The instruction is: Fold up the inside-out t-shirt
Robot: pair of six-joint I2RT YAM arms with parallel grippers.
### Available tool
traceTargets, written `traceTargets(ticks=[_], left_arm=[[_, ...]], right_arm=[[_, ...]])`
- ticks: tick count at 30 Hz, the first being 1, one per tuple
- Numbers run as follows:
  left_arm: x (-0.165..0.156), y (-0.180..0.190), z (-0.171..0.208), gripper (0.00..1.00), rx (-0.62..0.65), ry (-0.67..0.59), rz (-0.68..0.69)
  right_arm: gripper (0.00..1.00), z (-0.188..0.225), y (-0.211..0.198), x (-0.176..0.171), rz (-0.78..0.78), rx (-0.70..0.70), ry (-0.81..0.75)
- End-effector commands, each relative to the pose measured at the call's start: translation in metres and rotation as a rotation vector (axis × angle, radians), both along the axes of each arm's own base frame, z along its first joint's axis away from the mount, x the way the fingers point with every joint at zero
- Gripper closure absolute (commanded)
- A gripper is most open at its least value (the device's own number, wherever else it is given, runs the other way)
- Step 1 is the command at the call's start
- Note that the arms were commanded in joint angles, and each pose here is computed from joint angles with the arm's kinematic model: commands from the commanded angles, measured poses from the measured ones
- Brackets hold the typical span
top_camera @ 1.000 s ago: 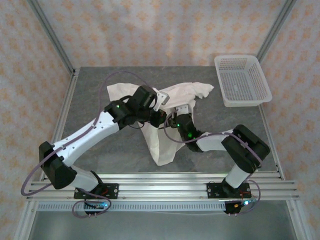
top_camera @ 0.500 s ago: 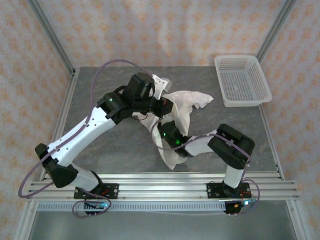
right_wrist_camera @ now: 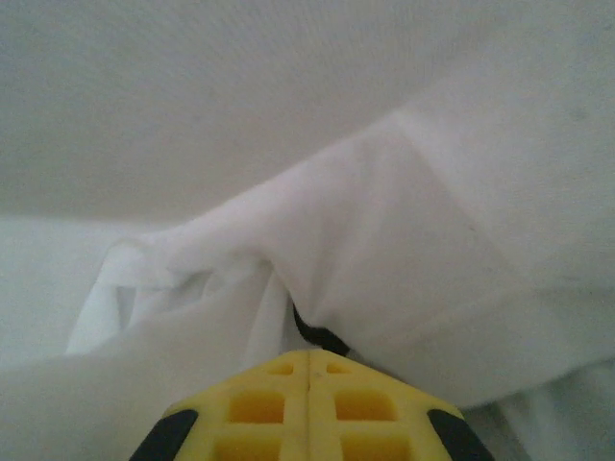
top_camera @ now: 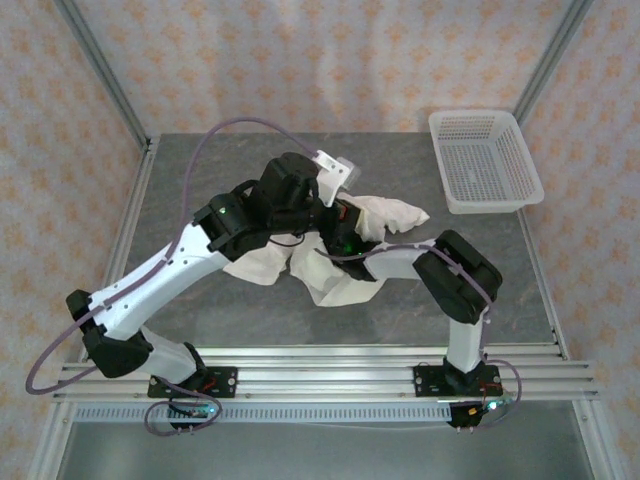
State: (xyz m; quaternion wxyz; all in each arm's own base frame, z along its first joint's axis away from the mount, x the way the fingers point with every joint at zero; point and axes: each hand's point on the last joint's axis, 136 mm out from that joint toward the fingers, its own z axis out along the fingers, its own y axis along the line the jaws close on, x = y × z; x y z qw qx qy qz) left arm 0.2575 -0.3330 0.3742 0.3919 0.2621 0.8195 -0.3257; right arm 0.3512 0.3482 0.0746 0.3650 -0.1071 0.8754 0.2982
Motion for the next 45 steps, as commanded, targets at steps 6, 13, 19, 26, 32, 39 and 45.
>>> traceTargets(ticks=[6,13,19,26,32,39,45], left_arm=[[-0.006,0.038,0.040,1.00,-0.032,-0.169,0.074],[-0.039,0.024,0.077,1.00,-0.184,-0.215,-0.102],[-0.052,0.032,0.095,1.00,-0.195,-0.284,-0.134],[-0.057,0.047,0.098,1.00,-0.168,-0.359,-0.124],[-0.060,0.052,0.101,1.00,-0.181,-0.402,-0.117],[-0.066,0.057,0.115,1.00,-0.227,-0.424,-0.112],[-0.065,0.078,0.129,1.00,-0.264,-0.483,-0.021]], right_arm=[[1.00,0.061,-0.044,0.011,-0.127,0.184,-0.028],[1.00,0.013,-0.046,0.023,-0.179,0.088,0.129],[0.99,-0.021,-0.057,0.020,-0.217,-0.062,0.179],[0.54,-0.035,-0.109,0.002,-0.279,-0.586,0.156],[0.01,-0.055,-0.114,-0.013,-0.256,-0.642,0.219],[0.02,-0.101,-0.103,-0.018,-0.213,-0.696,0.352],[0.39,-0.117,-0.101,-0.019,-0.188,-0.692,0.358]])
